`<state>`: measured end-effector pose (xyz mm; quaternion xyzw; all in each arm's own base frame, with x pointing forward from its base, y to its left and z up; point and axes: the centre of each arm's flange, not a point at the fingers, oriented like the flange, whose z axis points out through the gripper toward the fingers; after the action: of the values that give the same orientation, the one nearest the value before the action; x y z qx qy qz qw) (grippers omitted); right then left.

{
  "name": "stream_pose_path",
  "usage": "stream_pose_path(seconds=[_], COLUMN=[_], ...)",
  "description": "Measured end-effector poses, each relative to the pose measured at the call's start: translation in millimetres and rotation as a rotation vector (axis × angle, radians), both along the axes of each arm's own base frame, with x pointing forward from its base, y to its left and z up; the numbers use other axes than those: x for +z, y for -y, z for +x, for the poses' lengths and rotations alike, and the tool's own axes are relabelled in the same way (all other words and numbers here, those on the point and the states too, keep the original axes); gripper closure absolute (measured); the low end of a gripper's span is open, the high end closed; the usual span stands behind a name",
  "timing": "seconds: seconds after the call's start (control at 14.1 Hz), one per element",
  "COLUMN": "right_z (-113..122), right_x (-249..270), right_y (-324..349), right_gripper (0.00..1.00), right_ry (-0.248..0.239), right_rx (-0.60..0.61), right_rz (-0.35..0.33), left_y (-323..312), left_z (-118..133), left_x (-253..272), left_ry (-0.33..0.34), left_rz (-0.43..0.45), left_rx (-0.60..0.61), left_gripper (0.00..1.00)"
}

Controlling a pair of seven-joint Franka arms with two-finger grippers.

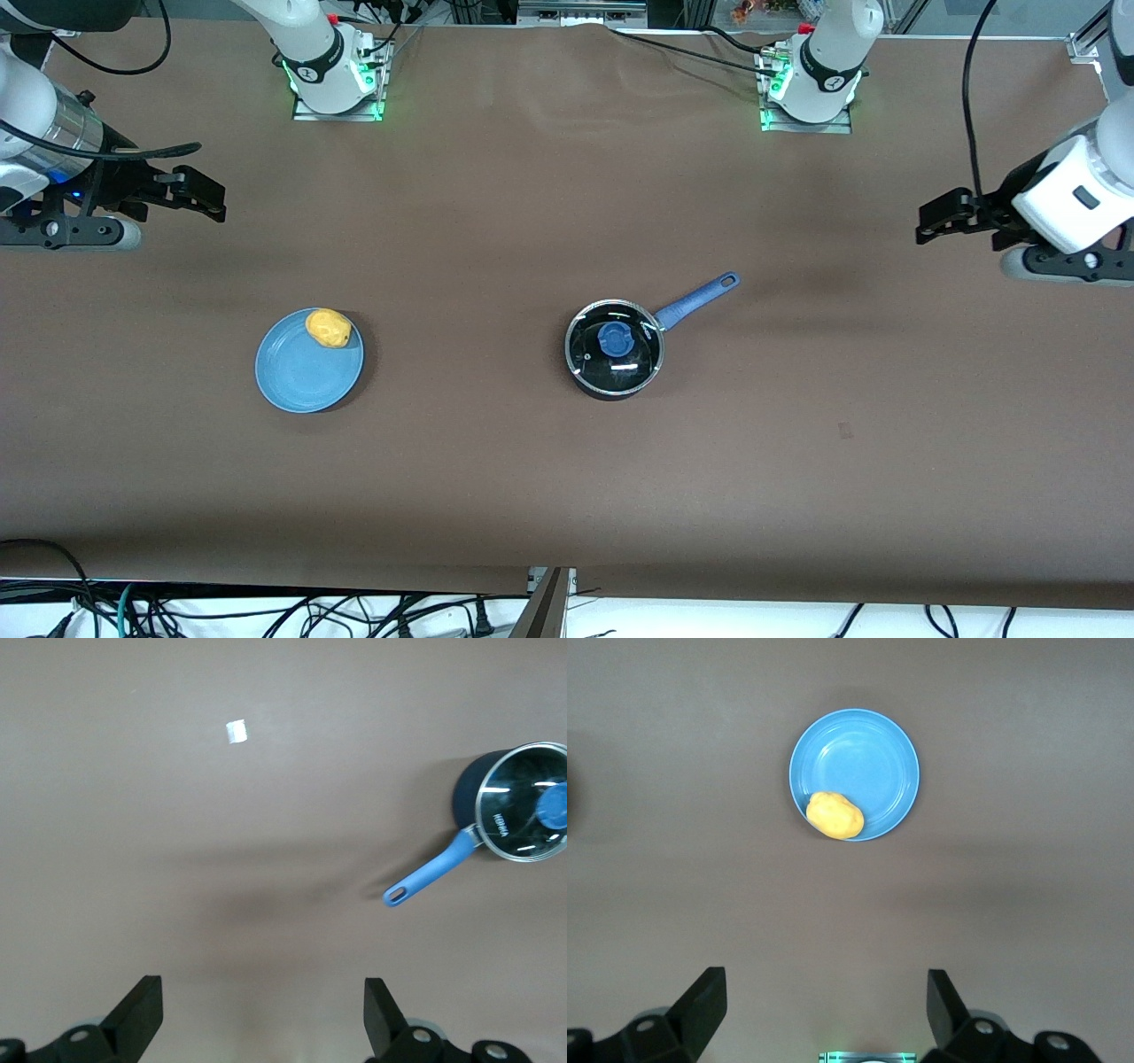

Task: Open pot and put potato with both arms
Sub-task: 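Reach the left gripper down to the blue knob of the glass lid, then grasp the lid knob with the left gripper while the right gripper reaches the potato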

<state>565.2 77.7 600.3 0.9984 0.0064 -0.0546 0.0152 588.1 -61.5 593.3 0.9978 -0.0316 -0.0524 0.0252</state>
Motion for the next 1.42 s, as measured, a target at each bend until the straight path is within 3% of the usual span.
stream_pose_path(seconds=[0.21,0.43,0.92,1.2,1.42], right_z=[0.1,0.3,0.8,0.8,0.8], right_x=[0.0,-0.4,-1.3,-1.3,-1.3], right_y=[0.2,0.7,1.1,1.1,1.0], right_gripper=[0.00,0.00,0.00,0.00,0.00], right_ry=[0.000,-0.001,-0.002,-0.002,-0.002], right_rx=[-0.001,-0.002,-0.002,-0.002,-0.003], right_rz=[0.000,0.000,0.000,0.000,0.000], left_y=[63.2,138.7,305.9,356.8,363.3], left_z=[11.1,16.5,11.6,0.3,-1.5], left_x=[-17.3,-50.6,-195.2,-266.7,-288.9], left_ry=[0.051,0.057,0.031,0.080,0.105], left_rz=[-0.019,-0.040,-0.107,-0.079,-0.047], left_rx=[-0.007,0.092,0.247,0.260,0.232], left_gripper=[0.00,0.00,0.00,0.00,0.00])
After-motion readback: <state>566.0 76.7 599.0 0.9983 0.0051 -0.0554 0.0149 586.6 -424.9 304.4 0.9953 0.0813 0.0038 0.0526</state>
